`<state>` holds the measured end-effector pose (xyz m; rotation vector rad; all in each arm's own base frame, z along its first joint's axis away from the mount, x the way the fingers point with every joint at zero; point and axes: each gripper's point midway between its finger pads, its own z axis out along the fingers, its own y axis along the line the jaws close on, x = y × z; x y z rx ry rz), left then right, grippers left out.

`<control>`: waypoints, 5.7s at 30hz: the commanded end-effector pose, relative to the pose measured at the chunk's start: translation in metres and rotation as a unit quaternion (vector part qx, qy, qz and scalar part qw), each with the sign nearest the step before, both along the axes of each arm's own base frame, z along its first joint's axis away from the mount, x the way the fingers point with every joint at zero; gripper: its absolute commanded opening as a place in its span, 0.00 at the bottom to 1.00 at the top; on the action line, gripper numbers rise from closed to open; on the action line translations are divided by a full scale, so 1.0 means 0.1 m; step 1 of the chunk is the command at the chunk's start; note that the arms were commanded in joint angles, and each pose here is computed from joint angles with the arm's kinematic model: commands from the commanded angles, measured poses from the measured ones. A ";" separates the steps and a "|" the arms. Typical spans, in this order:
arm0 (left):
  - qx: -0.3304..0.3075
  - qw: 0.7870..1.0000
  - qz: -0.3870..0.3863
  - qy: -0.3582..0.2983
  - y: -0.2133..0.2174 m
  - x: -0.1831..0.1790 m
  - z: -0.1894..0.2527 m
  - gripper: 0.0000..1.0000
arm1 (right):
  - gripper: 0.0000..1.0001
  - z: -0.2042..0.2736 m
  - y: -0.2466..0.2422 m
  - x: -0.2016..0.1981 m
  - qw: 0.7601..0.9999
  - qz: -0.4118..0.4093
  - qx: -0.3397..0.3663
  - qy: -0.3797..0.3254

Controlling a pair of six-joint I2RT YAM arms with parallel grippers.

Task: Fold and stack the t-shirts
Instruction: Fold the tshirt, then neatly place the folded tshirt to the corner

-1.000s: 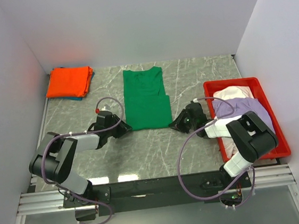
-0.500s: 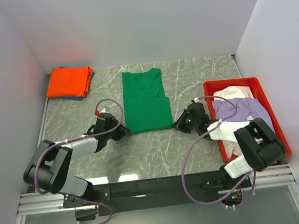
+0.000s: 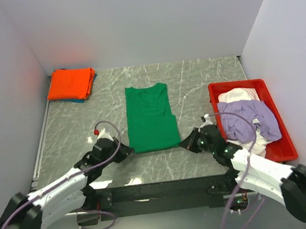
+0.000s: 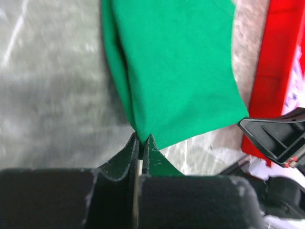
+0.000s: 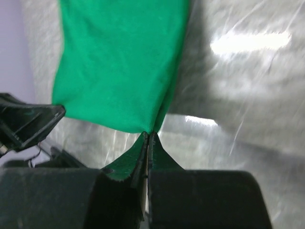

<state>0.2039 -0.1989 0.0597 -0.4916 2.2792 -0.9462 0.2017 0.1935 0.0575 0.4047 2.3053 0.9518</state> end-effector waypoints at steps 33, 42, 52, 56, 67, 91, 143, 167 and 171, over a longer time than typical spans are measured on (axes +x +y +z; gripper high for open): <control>0.055 0.992 0.053 -0.103 -0.01 0.71 1.31 0.01 | 0.00 1.32 0.08 0.65 0.994 -0.012 -0.070 -0.084; 0.071 0.993 0.052 -0.074 -0.02 1.59 1.25 0.01 | 0.00 1.35 0.01 1.51 0.997 -0.015 -0.065 -0.047; 0.068 0.995 0.066 -0.030 0.13 2.69 0.93 0.01 | 0.00 1.10 0.01 2.52 0.999 0.000 -0.054 0.002; 0.060 0.996 0.062 -0.018 0.15 3.00 0.74 0.01 | 0.00 0.83 -0.01 2.83 0.998 0.006 -0.047 0.027; 0.052 0.997 0.057 -0.031 0.30 3.35 0.72 0.69 | 0.48 0.59 -0.11 3.28 0.995 0.012 -0.089 0.040; 0.102 0.994 0.000 0.033 0.19 2.56 0.17 0.79 | 0.48 0.20 0.55 2.18 0.982 0.087 -0.157 0.053; 0.581 0.800 0.151 0.023 1.81 3.62 0.53 0.00 | 0.45 0.56 0.21 1.16 0.981 0.063 -0.183 -0.021; 0.737 0.644 0.182 -0.092 2.52 3.94 2.21 0.00 | 0.43 0.39 0.32 1.15 0.972 0.082 -0.219 -0.007; 0.736 0.644 0.182 -0.102 2.53 4.01 2.33 0.00 | 0.43 0.42 0.36 1.16 0.972 0.085 -0.219 -0.010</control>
